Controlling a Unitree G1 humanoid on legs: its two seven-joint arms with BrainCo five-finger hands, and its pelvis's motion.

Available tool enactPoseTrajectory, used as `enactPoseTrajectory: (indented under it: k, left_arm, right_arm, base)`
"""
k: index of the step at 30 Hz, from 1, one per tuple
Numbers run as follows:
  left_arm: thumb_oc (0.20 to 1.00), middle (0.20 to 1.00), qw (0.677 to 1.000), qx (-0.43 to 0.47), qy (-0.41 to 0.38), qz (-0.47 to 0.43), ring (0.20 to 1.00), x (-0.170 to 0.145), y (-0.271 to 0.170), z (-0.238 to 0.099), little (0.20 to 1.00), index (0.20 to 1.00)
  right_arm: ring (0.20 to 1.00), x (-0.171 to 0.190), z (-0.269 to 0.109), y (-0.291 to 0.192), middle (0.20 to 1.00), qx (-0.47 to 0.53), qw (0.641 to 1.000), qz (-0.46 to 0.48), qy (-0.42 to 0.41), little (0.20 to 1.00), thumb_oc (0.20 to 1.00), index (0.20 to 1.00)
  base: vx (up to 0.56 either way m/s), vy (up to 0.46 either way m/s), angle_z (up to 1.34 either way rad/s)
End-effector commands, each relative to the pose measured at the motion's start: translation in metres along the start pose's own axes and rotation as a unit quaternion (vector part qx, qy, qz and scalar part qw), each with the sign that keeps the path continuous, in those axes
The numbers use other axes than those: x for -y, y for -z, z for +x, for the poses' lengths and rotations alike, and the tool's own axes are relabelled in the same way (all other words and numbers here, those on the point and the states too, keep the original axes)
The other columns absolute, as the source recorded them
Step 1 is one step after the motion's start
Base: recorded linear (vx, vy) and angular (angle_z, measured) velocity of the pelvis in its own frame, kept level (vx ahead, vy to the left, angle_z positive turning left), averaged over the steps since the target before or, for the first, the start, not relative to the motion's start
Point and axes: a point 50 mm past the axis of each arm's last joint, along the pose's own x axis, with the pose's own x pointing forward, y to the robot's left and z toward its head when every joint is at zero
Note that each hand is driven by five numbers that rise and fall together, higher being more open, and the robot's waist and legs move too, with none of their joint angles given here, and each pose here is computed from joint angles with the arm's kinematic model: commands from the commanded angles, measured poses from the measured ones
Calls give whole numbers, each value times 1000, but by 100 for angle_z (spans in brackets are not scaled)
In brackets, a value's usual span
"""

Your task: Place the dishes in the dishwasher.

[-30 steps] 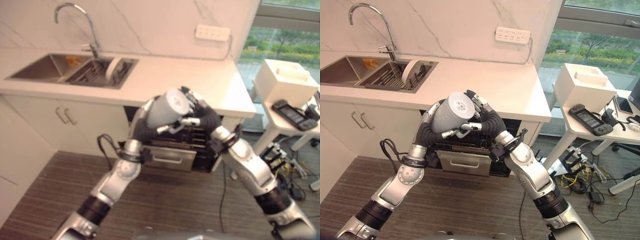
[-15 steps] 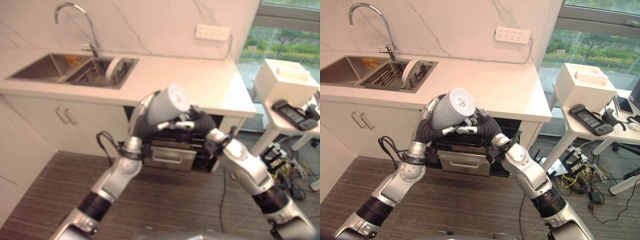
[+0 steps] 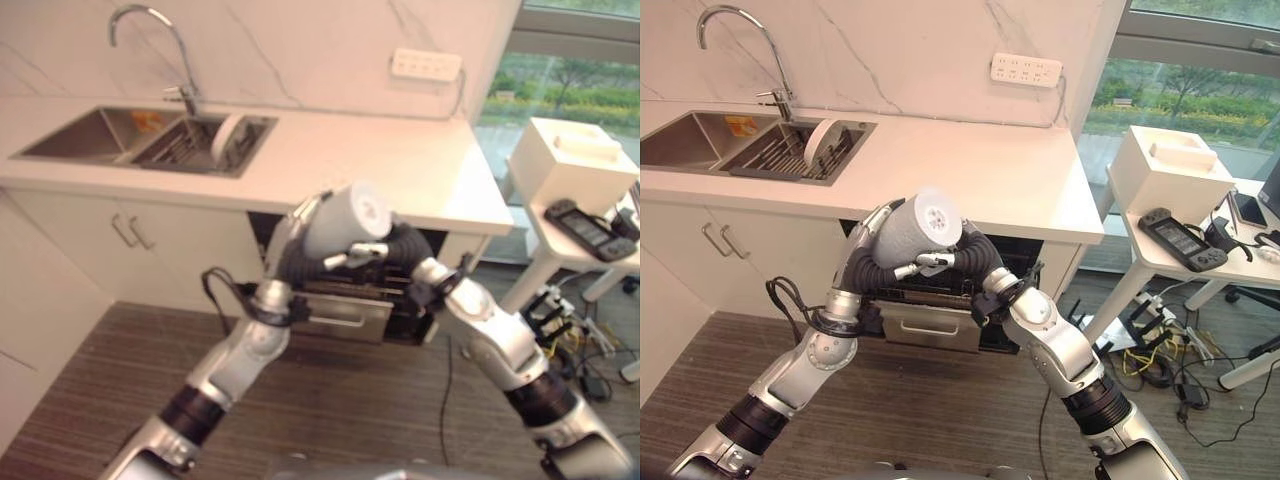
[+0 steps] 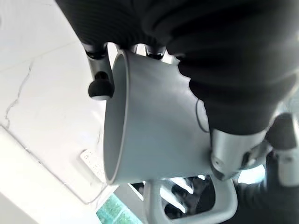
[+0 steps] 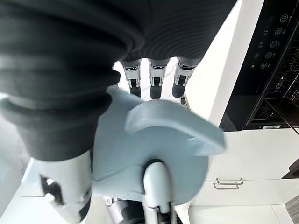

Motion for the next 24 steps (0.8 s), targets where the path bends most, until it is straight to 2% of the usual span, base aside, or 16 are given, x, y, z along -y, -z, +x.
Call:
enactPoseTrajectory:
  k: [1,18,19,20,22,23,24]
  left_arm:
    - [200,200,995,93,-19,0,200,-5,-20,20,200,200]
    - [200,200,994,108,-16,0,200,12,-20,12,200,200]
    - [200,200,994,109,-16,0,200,13,-20,11,200,200]
    - [200,200,994,110,-16,-1,200,13,-20,10,200,200]
    - [200,200,994,112,-15,-2,200,14,-19,8,200,200]
    - [200,200,994,113,-15,-2,200,15,-19,7,200,200]
    - [200,200,993,115,-14,-2,200,16,-18,5,200,200]
  right_arm:
    - [1000,-13,17,-44,1000,90,995,-1,-38,1000,1000,1000]
    - [1000,-24,23,-43,1000,81,995,-5,-61,1000,1000,1000]
    - [915,-24,23,-43,915,81,995,-5,-61,915,915,915]
    - [589,-24,23,-43,589,81,995,-5,-62,589,589,589]
    - [395,-23,23,-44,395,82,995,-5,-62,395,395,395]
    - [253,-22,23,-44,253,84,995,-6,-62,253,253,253]
    - [200,-22,23,-46,200,87,994,-9,-63,200,200,200]
  base:
    - [0,0,0]
    - [0,0,0]
    - [0,0,0]
    - [0,0,0]
    - [0,0,0]
    - [0,0,0]
    - [-36,-2,0]
